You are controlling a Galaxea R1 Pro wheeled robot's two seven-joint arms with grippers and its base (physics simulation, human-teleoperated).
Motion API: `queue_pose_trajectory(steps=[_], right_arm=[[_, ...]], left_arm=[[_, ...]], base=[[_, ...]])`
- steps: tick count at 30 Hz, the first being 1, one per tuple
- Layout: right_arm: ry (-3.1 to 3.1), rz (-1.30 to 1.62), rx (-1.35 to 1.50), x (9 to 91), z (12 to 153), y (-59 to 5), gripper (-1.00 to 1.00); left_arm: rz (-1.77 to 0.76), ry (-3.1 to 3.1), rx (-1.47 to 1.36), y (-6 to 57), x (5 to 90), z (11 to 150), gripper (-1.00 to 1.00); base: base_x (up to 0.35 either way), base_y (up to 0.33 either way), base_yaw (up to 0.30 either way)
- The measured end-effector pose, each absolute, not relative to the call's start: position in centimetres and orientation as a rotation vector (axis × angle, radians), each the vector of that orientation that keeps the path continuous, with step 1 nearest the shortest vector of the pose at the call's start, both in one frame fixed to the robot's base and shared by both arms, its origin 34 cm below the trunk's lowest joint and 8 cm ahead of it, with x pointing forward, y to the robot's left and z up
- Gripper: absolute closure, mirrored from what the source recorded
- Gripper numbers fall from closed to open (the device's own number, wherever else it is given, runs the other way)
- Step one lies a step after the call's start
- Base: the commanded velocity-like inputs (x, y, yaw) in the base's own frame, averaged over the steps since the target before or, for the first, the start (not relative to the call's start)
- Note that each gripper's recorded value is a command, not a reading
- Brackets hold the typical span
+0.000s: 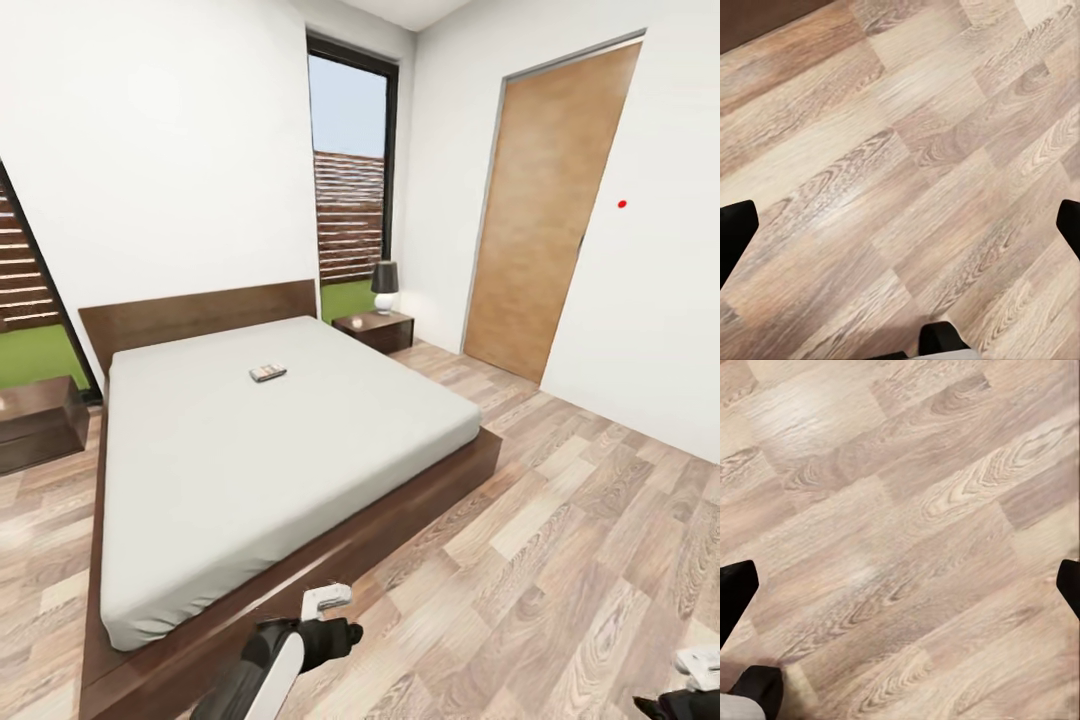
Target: In the bedroom, move the book from the bed onto either nightstand, and place the two sandals side by side next to the bed.
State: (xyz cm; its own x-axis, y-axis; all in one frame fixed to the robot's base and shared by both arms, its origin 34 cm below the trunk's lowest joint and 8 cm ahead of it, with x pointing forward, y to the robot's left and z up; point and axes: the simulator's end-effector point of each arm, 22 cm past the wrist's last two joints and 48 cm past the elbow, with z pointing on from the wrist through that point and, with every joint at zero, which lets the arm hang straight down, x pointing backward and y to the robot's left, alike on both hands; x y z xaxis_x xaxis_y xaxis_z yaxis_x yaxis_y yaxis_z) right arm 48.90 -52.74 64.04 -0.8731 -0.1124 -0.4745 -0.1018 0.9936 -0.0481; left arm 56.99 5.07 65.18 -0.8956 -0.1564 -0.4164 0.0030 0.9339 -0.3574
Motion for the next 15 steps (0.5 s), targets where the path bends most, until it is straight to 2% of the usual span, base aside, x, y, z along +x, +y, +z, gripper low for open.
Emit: queue_pose_trajectory(steps=[2, 15], right_arm=[[2.656, -0.107, -0.310, 47.4, 63.4, -54.2, -1.00], [2.685, -0.117, -0.359, 46.4, 62.4, -54.4, -1.00]], left_arm=[[-0.478, 2.638, -0.128, 5.0, 56.5, 63.8, -1.00], [-0.480, 2.650, -0.142, 5.0, 56.0, 62.6, -1.00]], base=[[0.000, 0.000, -0.144], [0.000, 0.000, -0.147]])
